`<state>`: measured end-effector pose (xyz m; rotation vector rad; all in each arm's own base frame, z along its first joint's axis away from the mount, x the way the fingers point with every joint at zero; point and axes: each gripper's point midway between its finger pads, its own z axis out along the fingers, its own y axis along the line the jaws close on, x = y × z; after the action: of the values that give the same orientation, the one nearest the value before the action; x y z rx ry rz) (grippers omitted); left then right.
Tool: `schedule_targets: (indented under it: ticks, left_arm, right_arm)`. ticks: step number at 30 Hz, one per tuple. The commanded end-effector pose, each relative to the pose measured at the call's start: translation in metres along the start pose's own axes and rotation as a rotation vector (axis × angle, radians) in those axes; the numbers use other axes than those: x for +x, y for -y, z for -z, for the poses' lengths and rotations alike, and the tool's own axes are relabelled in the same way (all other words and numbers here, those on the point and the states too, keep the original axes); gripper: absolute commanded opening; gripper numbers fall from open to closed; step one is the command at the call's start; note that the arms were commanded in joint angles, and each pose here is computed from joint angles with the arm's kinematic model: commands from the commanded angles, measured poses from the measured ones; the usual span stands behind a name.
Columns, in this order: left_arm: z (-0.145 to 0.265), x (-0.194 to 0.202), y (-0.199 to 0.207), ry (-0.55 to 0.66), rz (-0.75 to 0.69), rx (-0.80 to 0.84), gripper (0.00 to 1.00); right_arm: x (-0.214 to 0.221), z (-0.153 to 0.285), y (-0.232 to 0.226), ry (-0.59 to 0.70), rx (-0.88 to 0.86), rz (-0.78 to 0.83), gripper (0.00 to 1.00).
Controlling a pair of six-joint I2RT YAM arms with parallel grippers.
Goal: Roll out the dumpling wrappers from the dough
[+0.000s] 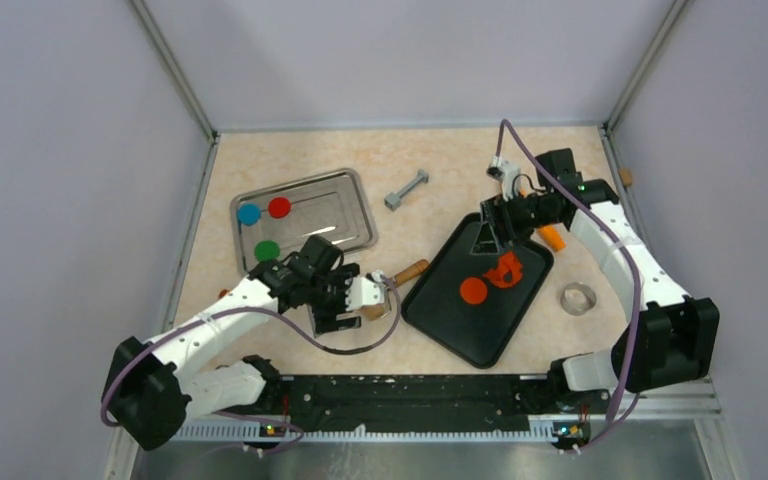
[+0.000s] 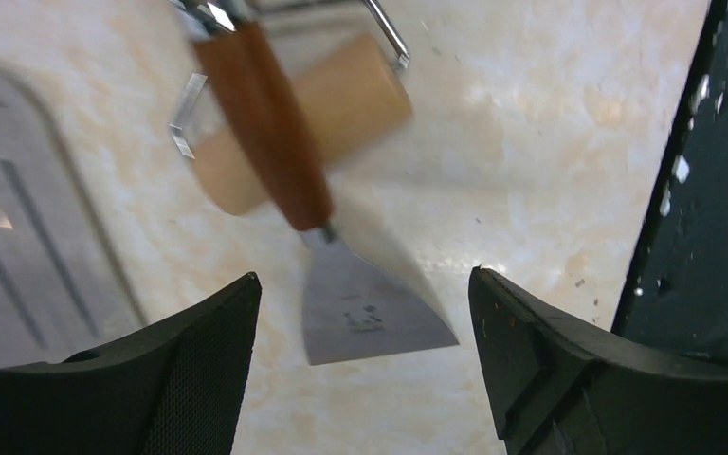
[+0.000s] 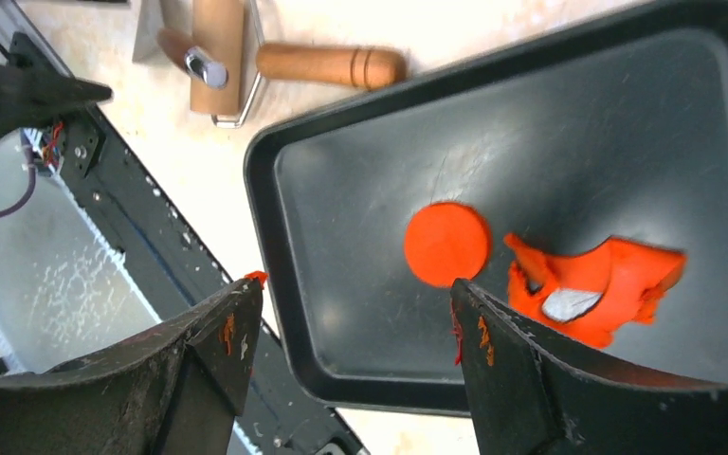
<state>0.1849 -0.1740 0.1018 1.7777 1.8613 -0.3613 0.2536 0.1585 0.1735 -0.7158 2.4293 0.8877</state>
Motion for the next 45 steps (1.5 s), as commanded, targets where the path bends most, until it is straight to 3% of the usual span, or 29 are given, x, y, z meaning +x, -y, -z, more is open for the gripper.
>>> schedule_targets:
  ticks: [1,6,10,16,25,31,37,39,45]
  left_arm:
    - [-0.020,0.030,0.011,-0.037,-0.082,0.038,0.83]
    - [-0.038,0.014,-0.009,0.031,-0.041,-0.011,0.83]
    - [-0.034,0.006,-0.021,0.039,-0.025,-0.017,0.81]
    - [-0.022,0.008,-0.025,0.000,-0.024,0.017,0.79]
    - [-0.053,0.023,-0.017,-0.040,-0.052,0.156,0.77]
    - [-0.064,0.033,-0.027,-0.067,-0.076,0.111,0.57]
    - [-0.059,0.038,-0.020,-0.076,-0.064,0.135,0.13]
    - [-0.055,0.037,-0.017,-0.072,-0.055,0.145,0.03]
    - [-0.026,0.005,-0.018,0.021,0.039,0.113,0.00]
  right_arm:
    - [-0.040,0.018,-0.007,0.049,-0.001,0.122,0.75]
    - [-0.074,0.027,-0.014,0.191,0.004,0.166,0.77]
    - [-0.062,0.029,-0.032,0.167,-0.076,0.113,0.77]
    - [-0.045,0.029,-0.032,0.161,-0.056,0.097,0.77]
    - [-0.045,0.038,-0.027,0.187,-0.017,0.092,0.77]
    - [-0.044,0.041,-0.026,0.190,-0.010,0.090,0.77]
    - [-0.038,0.030,-0.023,0.202,-0.030,0.039,0.74]
    - [-0.038,0.024,-0.023,0.216,-0.050,0.006,0.73]
    - [-0.053,-0.012,-0.027,0.235,-0.134,-0.133,0.75]
